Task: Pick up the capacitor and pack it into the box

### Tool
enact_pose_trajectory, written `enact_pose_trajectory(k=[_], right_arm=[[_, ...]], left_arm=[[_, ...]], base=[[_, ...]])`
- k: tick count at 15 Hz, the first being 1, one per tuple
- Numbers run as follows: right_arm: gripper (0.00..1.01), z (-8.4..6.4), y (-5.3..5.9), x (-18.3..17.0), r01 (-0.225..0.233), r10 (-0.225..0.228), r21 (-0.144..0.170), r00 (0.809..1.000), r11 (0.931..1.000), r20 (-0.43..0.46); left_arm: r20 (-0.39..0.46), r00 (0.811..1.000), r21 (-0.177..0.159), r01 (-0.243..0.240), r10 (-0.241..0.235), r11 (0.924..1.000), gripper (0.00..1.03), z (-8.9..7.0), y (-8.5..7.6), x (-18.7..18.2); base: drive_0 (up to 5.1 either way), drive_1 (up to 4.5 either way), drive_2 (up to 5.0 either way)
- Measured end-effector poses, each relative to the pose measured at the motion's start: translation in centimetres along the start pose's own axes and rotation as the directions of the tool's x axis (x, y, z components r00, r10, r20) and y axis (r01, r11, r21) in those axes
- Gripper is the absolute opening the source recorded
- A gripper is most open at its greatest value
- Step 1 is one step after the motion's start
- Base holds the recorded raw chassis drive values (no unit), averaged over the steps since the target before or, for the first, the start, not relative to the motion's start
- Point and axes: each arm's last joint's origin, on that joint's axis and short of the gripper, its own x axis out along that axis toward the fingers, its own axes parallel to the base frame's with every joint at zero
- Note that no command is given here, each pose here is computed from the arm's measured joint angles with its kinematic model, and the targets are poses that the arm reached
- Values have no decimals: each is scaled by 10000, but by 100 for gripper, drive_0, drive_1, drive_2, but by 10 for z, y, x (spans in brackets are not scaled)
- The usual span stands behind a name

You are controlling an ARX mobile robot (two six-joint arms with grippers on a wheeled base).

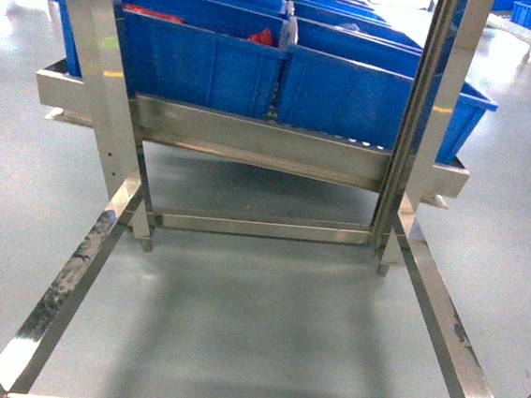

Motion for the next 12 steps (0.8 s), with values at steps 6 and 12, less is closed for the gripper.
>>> enact_pose_trajectory(k=[6, 12], right_arm=[[98, 0, 0, 0, 0, 0, 0, 10000, 10000, 0], [98, 0, 0, 0, 0, 0, 0, 10000, 10000, 0]], left_arm=[[-4, 10000, -4, 0, 0, 10000, 98, 0, 0, 0], [4, 10000, -4, 0, 0, 10000, 98, 0, 0, 0]], base=[[0, 0, 0], [0, 0, 0]])
